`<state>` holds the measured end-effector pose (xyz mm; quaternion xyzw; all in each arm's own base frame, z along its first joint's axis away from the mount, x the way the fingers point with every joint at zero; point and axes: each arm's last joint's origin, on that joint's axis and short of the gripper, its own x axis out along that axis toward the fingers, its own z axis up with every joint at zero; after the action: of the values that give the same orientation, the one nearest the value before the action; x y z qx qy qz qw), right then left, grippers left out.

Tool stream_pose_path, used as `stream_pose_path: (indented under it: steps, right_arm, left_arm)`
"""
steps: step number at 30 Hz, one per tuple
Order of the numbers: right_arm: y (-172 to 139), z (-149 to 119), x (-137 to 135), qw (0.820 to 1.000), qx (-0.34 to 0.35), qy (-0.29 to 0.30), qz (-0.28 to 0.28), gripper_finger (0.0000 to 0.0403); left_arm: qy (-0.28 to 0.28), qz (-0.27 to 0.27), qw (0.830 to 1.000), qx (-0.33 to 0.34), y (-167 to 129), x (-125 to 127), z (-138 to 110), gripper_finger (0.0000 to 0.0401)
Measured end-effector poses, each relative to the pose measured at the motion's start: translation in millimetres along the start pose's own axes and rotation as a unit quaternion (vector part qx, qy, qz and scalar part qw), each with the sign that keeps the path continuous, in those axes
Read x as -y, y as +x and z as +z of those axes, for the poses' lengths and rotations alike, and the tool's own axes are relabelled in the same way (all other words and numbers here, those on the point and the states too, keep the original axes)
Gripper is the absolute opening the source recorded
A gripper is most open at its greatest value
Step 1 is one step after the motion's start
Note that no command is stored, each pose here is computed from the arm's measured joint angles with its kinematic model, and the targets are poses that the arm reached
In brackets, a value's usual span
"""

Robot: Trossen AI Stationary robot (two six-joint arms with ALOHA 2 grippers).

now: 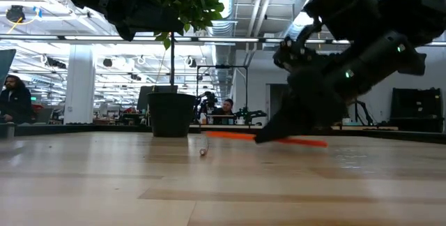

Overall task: Sort pens & pencils
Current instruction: Put the orange pencil into the transparent bin

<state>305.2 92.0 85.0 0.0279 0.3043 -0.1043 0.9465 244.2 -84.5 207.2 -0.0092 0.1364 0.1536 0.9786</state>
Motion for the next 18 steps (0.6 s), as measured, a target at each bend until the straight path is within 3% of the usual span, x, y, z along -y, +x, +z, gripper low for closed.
stream_pose_path:
  steps: [18]
  right_arm:
    - [-52, 51, 9, 0.999, 0.044, 0.001, 0.025, 0.0047]
  left_arm:
    - [-0.007, 0.006, 1.0, -0.021, 0, -1, -5, 0.0]
